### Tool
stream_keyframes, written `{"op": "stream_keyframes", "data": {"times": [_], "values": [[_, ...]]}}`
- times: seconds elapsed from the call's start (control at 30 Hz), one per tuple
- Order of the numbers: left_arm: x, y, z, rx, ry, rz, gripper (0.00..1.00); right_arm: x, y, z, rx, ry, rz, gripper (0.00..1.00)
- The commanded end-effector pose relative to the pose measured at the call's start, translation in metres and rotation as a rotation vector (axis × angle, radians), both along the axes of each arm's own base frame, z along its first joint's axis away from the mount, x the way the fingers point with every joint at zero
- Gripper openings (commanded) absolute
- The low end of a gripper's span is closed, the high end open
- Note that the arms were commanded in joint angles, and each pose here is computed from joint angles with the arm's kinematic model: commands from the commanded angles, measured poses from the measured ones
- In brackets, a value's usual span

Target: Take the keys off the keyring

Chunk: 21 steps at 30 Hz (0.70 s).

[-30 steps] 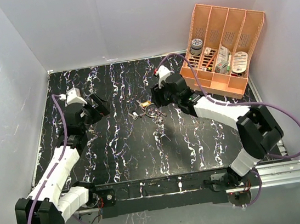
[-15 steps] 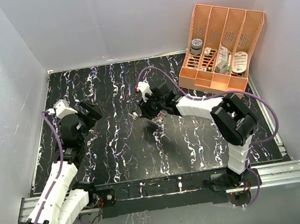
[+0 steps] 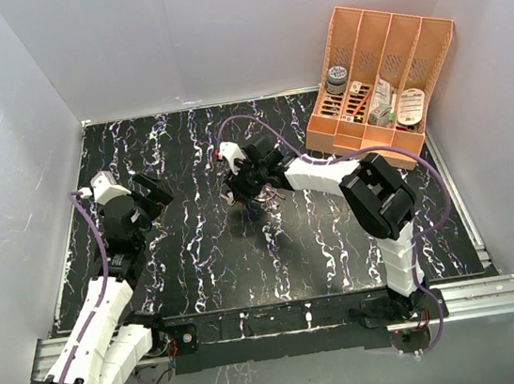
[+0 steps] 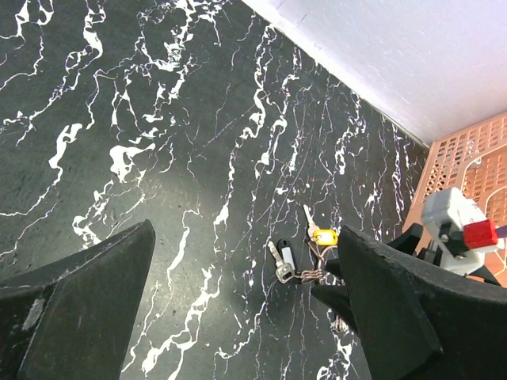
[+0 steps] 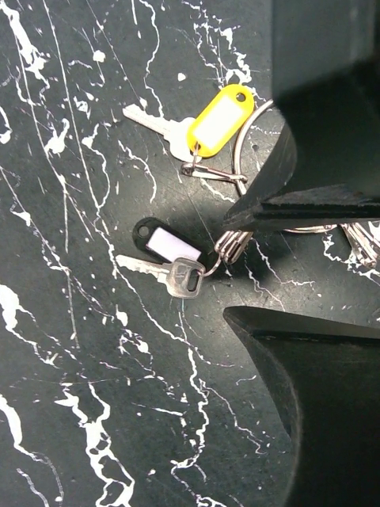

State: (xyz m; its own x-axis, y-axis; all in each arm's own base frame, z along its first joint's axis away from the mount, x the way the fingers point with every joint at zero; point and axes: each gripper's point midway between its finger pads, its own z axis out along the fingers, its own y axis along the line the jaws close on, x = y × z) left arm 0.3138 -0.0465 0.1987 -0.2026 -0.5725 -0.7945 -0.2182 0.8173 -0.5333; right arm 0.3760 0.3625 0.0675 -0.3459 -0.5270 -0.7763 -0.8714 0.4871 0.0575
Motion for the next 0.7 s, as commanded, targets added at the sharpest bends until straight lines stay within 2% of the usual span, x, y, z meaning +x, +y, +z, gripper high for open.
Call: {"op": "stream_keyframes", "data": {"times": [0.0, 0.3, 0.67], "values": [[0.002, 0.003, 0.019, -0.028, -0.067, 0.016, 0.99, 0.006, 0.010, 0.009, 0.004, -0.043, 0.048, 0.43], [-0.003, 0.007, 0.020, -0.045, -0.073, 0.045, 0.97, -0.001, 0.014, -0.009, -0.010, 0.006, 0.097, 0.44], [-0.003, 0.002, 0.023, -0.054, -0.088, 0.017, 0.97, 0.010, 0.021, -0.008, -0.010, -0.019, 0.098, 0.44]]}}
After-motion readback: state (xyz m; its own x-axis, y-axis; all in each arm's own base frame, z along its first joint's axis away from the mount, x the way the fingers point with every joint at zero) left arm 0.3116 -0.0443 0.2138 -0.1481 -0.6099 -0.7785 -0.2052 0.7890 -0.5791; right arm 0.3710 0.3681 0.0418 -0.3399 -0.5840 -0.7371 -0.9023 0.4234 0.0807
